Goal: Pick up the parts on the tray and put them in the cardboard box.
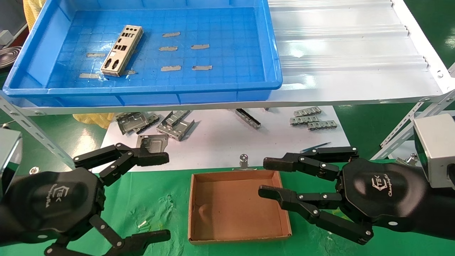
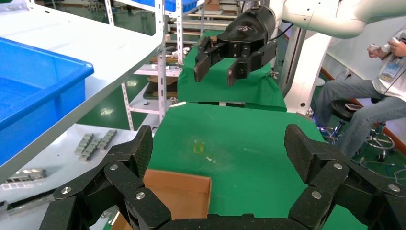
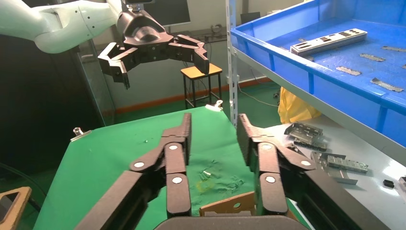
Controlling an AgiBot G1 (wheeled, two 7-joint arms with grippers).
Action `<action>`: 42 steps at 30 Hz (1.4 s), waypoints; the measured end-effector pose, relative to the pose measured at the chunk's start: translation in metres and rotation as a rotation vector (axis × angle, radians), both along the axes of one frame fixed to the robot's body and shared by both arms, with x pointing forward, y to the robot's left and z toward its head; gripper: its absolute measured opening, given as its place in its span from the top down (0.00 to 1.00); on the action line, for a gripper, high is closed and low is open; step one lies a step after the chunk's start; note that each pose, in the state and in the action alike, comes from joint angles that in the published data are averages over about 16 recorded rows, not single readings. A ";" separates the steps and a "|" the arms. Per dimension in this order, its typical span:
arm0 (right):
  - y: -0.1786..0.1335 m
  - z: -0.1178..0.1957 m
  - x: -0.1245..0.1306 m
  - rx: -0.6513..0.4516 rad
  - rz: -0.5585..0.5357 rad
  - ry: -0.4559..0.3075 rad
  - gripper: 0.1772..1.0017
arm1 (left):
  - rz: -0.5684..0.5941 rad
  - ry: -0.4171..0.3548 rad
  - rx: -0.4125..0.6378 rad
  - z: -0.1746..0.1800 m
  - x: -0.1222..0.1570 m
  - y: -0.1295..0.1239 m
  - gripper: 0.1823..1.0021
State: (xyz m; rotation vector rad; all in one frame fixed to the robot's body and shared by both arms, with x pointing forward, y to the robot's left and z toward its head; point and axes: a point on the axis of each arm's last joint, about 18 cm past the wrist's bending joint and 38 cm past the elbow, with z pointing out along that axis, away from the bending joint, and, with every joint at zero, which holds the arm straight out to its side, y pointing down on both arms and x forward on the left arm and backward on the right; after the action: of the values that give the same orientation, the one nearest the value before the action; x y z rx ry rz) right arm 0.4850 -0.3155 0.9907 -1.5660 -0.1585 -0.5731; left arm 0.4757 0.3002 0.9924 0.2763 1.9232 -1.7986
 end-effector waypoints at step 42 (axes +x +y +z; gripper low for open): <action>0.000 0.000 0.000 0.000 0.000 0.000 0.98 | 0.558 -0.091 -0.095 0.176 0.160 0.016 0.00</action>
State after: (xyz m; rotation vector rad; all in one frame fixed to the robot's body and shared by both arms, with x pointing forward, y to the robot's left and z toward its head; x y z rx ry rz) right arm 0.4850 -0.3155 0.9907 -1.5660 -0.1585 -0.5731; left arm 0.6353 0.3166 1.1679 -0.1946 1.6349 -1.4648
